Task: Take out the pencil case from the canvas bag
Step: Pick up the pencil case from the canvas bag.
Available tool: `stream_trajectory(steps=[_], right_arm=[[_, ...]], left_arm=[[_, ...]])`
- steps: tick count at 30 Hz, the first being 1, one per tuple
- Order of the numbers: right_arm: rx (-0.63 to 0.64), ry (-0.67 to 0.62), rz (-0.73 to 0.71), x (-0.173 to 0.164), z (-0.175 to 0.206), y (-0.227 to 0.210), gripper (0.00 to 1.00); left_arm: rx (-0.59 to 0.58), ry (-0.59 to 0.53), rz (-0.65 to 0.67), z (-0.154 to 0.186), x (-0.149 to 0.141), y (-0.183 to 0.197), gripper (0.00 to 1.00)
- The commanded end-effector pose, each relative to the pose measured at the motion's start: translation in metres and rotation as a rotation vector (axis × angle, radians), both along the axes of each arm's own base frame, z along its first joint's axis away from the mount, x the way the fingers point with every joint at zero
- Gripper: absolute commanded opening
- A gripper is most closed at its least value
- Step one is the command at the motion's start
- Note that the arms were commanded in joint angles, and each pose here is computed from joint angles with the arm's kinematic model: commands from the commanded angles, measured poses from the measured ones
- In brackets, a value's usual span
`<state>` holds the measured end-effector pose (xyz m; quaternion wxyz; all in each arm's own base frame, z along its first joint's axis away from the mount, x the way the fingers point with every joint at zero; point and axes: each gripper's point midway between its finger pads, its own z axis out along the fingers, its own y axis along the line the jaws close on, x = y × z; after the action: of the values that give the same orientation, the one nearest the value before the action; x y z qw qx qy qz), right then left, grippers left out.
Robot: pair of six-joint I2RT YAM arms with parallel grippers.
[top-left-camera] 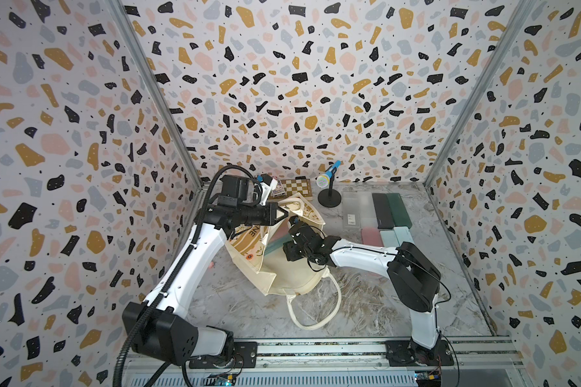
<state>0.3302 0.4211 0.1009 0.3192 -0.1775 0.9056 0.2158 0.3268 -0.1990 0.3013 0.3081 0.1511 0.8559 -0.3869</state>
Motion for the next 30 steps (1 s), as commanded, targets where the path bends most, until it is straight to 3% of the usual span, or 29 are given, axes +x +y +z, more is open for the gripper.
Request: stream_trajectory(steps=[1,8,17,21,30], right_arm=[[0.142,0.133,-0.125,0.005,0.011,-0.004,0.69],[0.34,0.259,-0.217,0.015,0.022,-0.005,0.73],[0.431,0.34,-0.25,0.027,0.016,-0.007,0.73],[0.476,0.264,-0.222,0.034,0.032,-0.006,0.65],[0.486,0.159,-0.282,0.058,0.038,-0.012,0.65]], left_arm=[[-0.028,-0.068,-0.027,0.017,-0.007,-0.006,0.0],[-0.01,-0.072,-0.009,0.017,-0.012,-0.007,0.0],[-0.017,-0.103,0.028,0.029,-0.02,-0.012,0.0],[-0.016,-0.088,0.01,0.023,-0.02,-0.016,0.0],[-0.041,-0.082,-0.054,0.024,-0.027,-0.027,0.0]])
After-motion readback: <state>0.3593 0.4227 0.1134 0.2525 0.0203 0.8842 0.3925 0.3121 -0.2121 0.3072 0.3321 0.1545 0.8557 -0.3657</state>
